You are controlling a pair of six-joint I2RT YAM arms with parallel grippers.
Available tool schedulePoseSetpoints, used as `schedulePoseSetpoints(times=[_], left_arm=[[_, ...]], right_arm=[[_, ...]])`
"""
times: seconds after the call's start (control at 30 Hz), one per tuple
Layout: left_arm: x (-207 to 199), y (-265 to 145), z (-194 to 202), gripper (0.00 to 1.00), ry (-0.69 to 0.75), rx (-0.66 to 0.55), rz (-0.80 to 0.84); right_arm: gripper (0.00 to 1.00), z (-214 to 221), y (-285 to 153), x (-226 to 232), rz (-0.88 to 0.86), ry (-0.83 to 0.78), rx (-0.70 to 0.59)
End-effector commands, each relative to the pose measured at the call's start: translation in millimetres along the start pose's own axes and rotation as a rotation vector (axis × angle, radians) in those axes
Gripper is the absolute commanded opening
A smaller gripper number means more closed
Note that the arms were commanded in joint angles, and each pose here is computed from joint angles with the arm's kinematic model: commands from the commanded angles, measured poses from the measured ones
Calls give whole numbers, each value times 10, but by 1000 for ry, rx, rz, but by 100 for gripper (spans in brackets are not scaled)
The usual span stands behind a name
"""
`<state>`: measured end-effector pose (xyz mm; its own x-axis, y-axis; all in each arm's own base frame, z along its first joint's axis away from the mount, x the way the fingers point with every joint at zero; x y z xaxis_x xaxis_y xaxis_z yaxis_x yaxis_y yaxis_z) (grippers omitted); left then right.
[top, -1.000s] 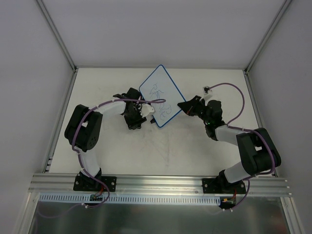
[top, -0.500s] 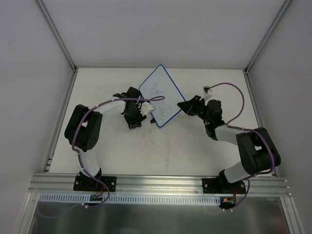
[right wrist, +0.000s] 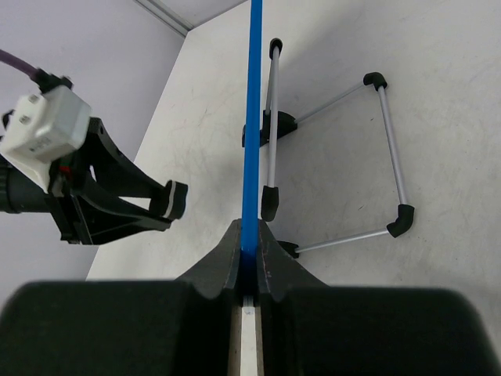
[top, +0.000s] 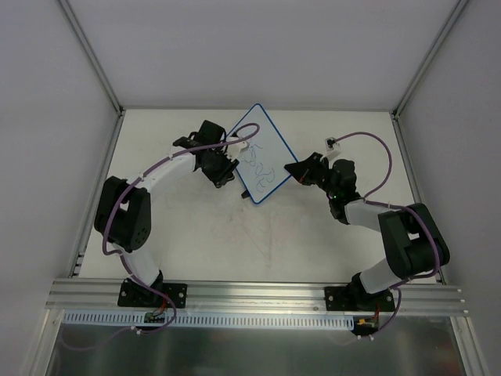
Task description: Erase the whiteboard
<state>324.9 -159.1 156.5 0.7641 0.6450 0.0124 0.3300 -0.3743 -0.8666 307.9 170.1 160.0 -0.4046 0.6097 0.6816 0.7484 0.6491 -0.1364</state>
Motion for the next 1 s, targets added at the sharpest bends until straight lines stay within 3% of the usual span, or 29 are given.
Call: schedulePoseSetpoints(times=[0.0, 0.17, 0.43, 0.73, 0.97], left_arm=[[75, -286, -232, 0, -155, -88, -86], [237, -418, -411, 0, -351, -153, -151], [581, -726, -726, 0, -685, -338, 24], [740, -480, -1202, 0, -762, -404, 172], [665, -194, -1378, 0, -735, -467, 122]], right_arm=[[0, -101, 64, 114, -80, -60, -23], [0, -113, 70, 119, -83, -69, -25], [0, -114, 58, 129, -79, -79, -19], [0, -116, 72, 127, -81, -77, -15], [0, -110, 96, 127, -86, -71, -7]])
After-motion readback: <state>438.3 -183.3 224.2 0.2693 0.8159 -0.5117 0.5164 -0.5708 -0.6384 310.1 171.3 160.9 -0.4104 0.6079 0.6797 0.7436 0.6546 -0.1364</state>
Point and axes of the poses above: each gripper's point midway between its finger pads, its own y axis out along the fingers, its own x axis along the line the jaws close on, z = x × y, the point moved 8 cm from there along -y, back along the fingers, and after that the axes turned 2 degrees about -y, right-handed, at the moved point
